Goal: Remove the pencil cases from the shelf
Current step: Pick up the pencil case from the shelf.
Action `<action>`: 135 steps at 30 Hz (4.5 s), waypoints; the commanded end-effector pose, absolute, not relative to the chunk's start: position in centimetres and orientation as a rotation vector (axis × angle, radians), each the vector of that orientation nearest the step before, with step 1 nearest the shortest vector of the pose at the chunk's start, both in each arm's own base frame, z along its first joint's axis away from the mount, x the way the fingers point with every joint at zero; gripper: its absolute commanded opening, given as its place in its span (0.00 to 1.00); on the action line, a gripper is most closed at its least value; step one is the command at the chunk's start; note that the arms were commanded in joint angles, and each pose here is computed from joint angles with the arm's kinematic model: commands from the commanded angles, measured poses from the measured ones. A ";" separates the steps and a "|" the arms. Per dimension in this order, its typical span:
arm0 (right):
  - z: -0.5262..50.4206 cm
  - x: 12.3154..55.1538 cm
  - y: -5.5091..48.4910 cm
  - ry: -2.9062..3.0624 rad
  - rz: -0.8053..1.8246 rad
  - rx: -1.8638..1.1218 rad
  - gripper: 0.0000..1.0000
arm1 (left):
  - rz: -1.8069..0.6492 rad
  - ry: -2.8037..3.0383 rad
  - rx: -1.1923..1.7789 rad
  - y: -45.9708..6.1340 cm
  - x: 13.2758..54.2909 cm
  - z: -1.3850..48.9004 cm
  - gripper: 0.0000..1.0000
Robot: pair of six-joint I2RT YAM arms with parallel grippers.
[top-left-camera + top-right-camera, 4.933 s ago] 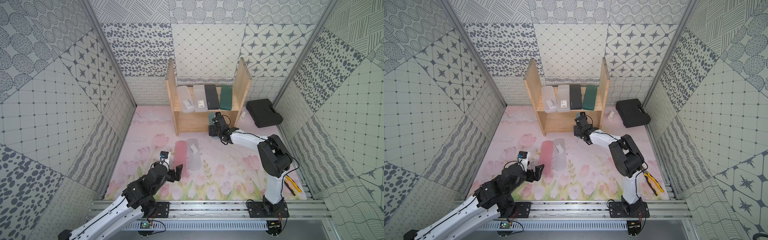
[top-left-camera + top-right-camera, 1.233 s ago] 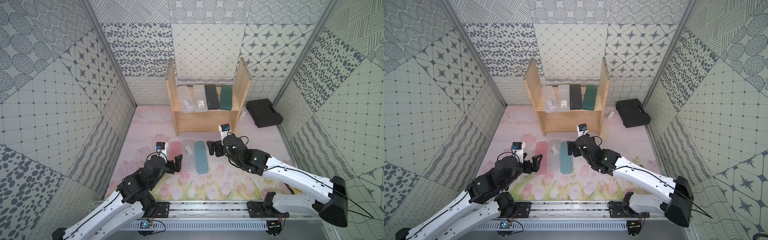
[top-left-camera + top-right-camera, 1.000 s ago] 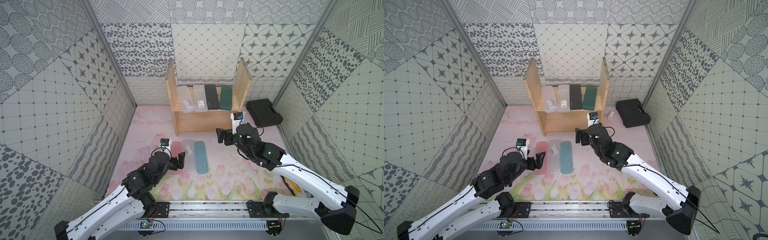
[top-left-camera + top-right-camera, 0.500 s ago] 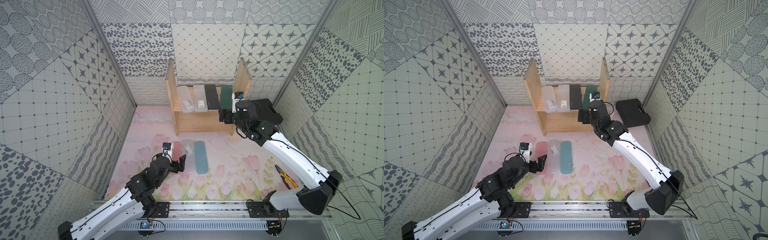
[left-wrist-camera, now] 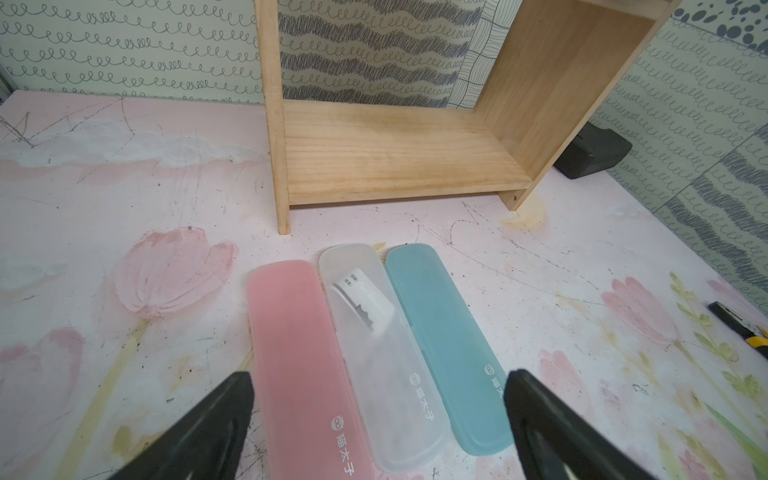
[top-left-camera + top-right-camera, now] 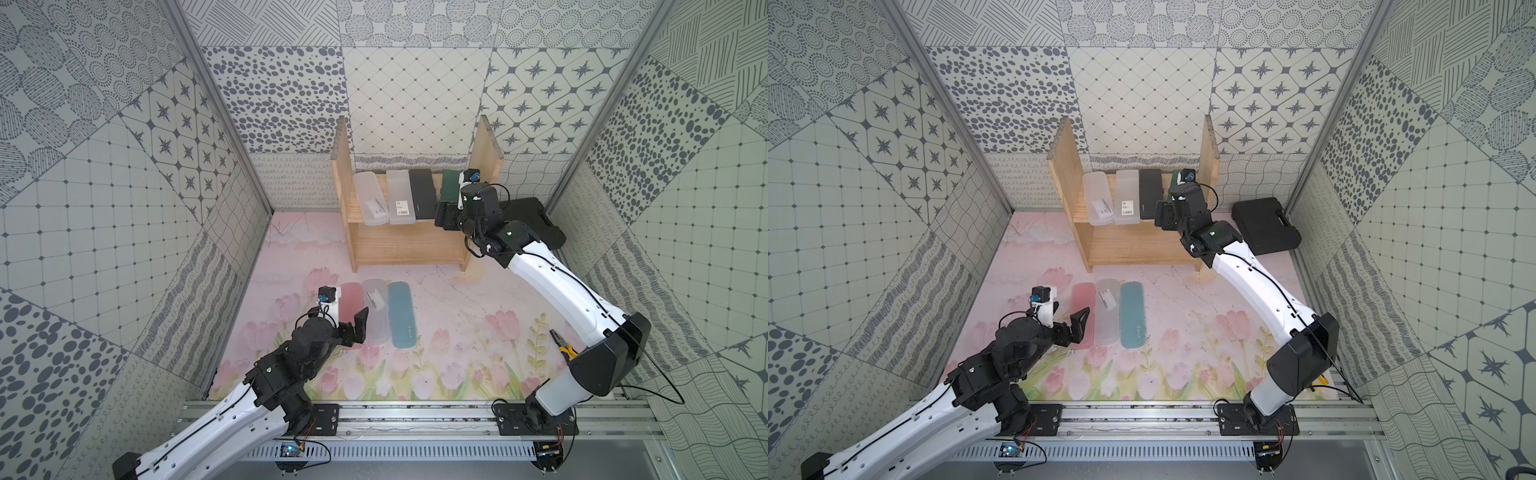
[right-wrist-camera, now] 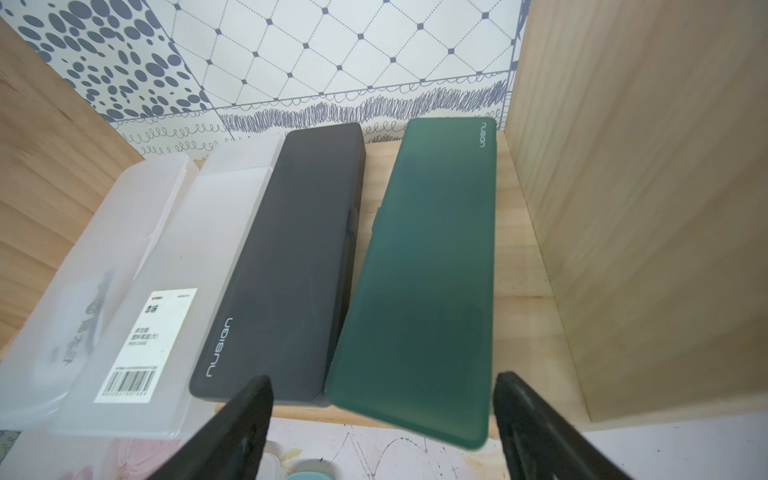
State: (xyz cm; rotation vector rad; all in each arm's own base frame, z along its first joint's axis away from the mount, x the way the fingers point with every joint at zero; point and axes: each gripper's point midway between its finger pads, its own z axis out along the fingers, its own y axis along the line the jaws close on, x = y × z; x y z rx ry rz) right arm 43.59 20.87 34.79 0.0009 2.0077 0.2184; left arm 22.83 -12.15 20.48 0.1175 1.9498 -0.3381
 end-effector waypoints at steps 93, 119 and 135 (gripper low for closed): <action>32.3 48.1 18.8 2.086 0.044 0.016 0.81 | -0.324 1.930 0.128 -12.5 23.4 20.9 0.99; 33.1 37.4 16.5 2.078 0.261 0.001 0.66 | -0.323 1.932 0.129 -12.5 23.4 20.8 0.99; 29.2 25.3 16.1 2.098 0.572 -0.195 0.67 | -0.313 1.931 0.137 -12.5 23.5 20.7 0.99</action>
